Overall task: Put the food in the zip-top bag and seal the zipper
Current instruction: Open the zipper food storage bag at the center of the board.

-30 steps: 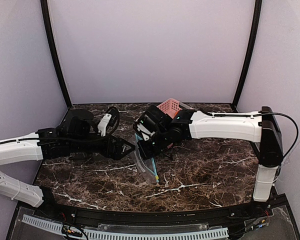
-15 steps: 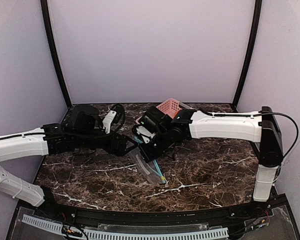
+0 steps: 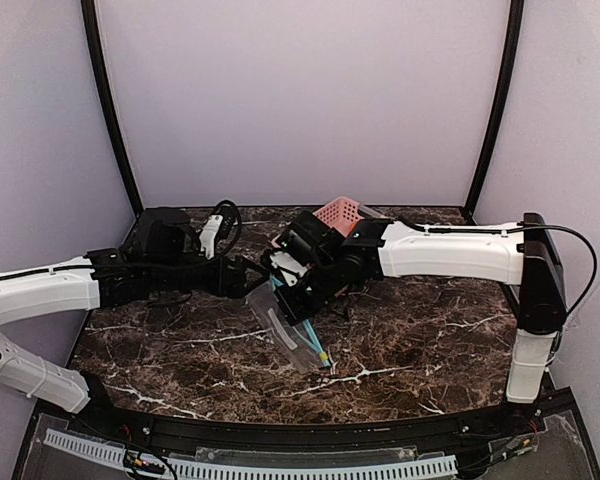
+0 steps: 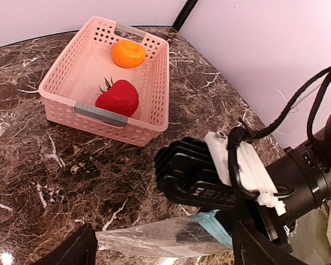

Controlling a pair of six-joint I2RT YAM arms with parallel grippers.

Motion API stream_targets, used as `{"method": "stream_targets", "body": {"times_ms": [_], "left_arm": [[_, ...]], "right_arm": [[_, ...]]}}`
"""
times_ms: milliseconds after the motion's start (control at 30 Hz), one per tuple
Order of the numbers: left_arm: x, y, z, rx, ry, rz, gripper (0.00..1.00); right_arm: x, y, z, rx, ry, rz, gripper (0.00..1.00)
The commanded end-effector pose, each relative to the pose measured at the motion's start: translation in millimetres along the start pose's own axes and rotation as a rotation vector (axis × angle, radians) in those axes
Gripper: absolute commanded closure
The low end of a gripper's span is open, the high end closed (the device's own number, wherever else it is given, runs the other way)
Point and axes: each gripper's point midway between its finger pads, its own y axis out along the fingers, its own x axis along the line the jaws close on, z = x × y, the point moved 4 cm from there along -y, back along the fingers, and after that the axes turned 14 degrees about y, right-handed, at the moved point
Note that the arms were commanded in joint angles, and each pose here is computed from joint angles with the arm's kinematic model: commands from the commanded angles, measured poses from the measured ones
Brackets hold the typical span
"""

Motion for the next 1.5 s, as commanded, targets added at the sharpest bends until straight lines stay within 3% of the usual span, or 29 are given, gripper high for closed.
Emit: {"method": "stream_targets", "body": {"times_ms": [0,633,867,1167,1467], "left_arm": [[-10,4,-4,0.000,0.018,0.078,0.13],[-10,22,-5,0.035,0.042,0.064,0.09],[-6,19,3,0.097,0.100,0.006,0.25],[-4,13,11,0.139,0.182,-0.009,0.40],[-17,7,4,0.129,0.349,0.084,0.45]], "right_arm": [[16,-11,-10,-0.041,-0.032,-0.044,1.00],[10,-4,-11,-0.028,-0.026,0.003,1.00],[7,-6,-12,-0.033,-0.021,0.031,1.00],[10,-8,-9,-0.018,-0.046,0.005,1.00],[15,-7,4,0.050,-0.096,-0.061,1.00]]}}
